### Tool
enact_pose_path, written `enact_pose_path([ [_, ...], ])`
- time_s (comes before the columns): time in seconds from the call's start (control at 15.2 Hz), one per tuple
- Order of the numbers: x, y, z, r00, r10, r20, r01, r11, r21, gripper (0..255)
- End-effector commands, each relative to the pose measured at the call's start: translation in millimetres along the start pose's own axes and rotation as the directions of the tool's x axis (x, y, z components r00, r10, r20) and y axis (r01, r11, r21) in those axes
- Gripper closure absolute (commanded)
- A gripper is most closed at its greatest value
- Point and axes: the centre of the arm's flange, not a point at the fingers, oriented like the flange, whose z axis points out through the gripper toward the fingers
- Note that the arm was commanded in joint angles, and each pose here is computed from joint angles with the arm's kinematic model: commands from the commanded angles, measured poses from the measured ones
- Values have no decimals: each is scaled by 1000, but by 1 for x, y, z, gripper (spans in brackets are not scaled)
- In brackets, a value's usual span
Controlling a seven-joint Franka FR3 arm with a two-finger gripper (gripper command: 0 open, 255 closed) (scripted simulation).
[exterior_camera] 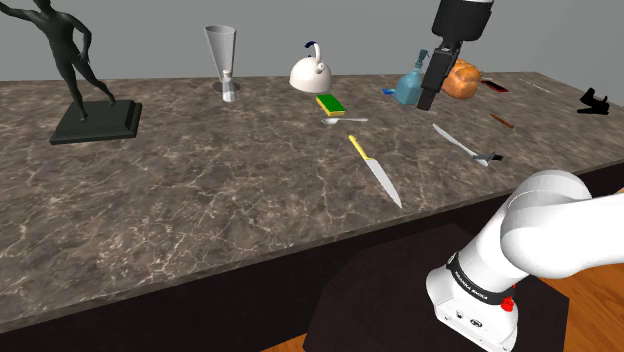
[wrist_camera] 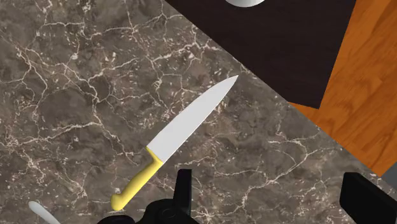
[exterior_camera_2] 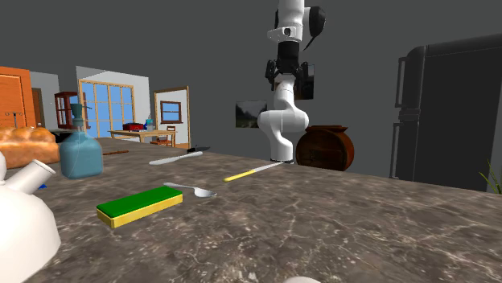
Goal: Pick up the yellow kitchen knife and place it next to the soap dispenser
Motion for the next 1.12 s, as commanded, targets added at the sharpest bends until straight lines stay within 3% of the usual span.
enact_pose_path([
  [0.0,0,0,0,1000,0,0,0,1000,0,0],
  [0.53,66,40,80,980,190,53,-191,982,8,0],
  [1.06,120,90,163,922,372,106,-375,927,5,0],
])
